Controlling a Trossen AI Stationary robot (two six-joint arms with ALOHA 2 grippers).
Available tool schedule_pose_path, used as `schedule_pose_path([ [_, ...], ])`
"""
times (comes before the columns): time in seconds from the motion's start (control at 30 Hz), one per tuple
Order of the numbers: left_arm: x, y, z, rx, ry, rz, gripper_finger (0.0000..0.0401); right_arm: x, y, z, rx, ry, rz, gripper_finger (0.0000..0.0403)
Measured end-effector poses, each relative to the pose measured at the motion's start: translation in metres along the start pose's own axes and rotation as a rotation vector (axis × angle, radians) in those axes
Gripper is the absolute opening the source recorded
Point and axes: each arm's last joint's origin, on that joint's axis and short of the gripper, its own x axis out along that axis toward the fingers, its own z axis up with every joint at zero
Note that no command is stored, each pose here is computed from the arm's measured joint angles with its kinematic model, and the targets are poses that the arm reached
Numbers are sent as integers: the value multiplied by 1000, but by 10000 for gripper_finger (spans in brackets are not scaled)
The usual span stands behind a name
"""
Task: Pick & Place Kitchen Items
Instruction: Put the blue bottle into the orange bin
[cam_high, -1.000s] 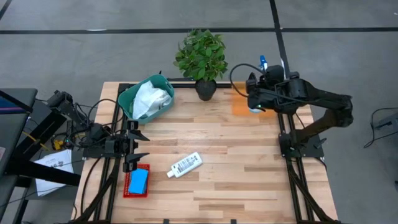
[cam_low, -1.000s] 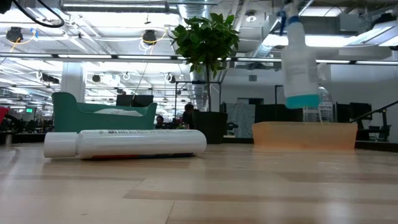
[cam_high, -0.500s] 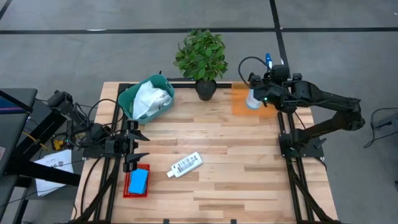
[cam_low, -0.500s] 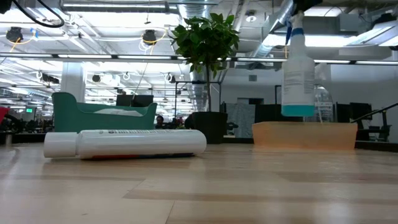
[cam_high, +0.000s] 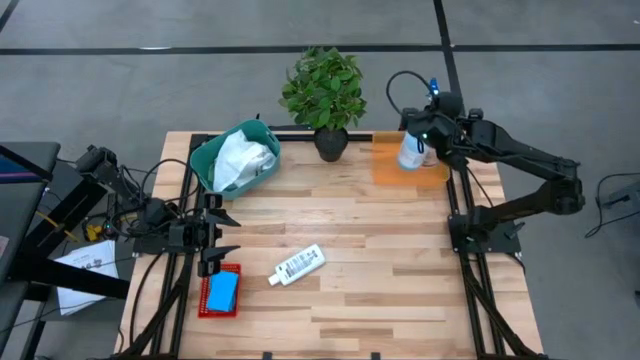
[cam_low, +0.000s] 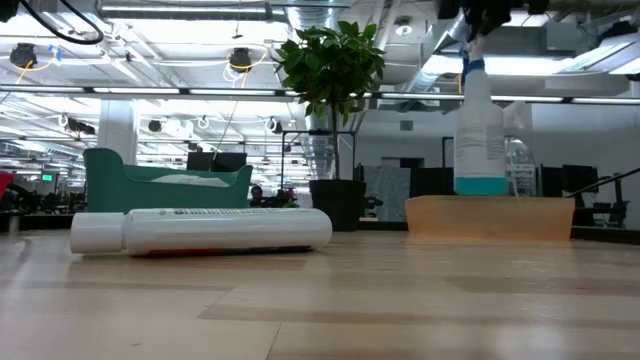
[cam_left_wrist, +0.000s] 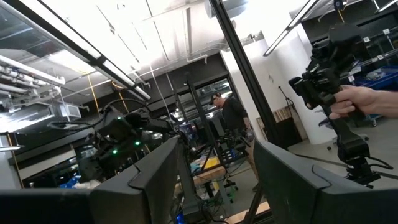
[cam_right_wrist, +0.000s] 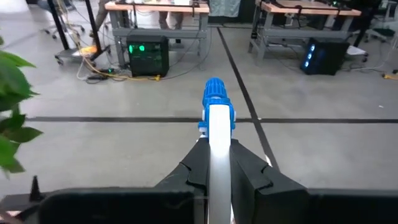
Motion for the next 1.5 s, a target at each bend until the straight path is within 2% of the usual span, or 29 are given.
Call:
schedule_pose_path([
  [0.43, 0, 0, 0, 0, 0, 0, 205, 36, 14, 7, -27, 55, 9, 25],
  [0.63, 0, 0, 0, 0, 0, 0, 205, 59, 16, -17, -42, 63, -6, 25],
  [0.87, 0, 0, 0, 8, 1, 0, 205, 78, 12, -27, 56, -1, 122, 25],
  [0.97, 0, 0, 0, 24, 2, -1, 205, 85, 9, -32, 35, 32, 124, 25],
  [1.23, 0, 0, -1, 26, 5, -4, 205, 95, 5, -43, -18, 53, 83, 25],
  [1.5, 0, 0, -1, 26, 6, -4, 205, 97, 3, -43, -25, 60, 92, 25],
])
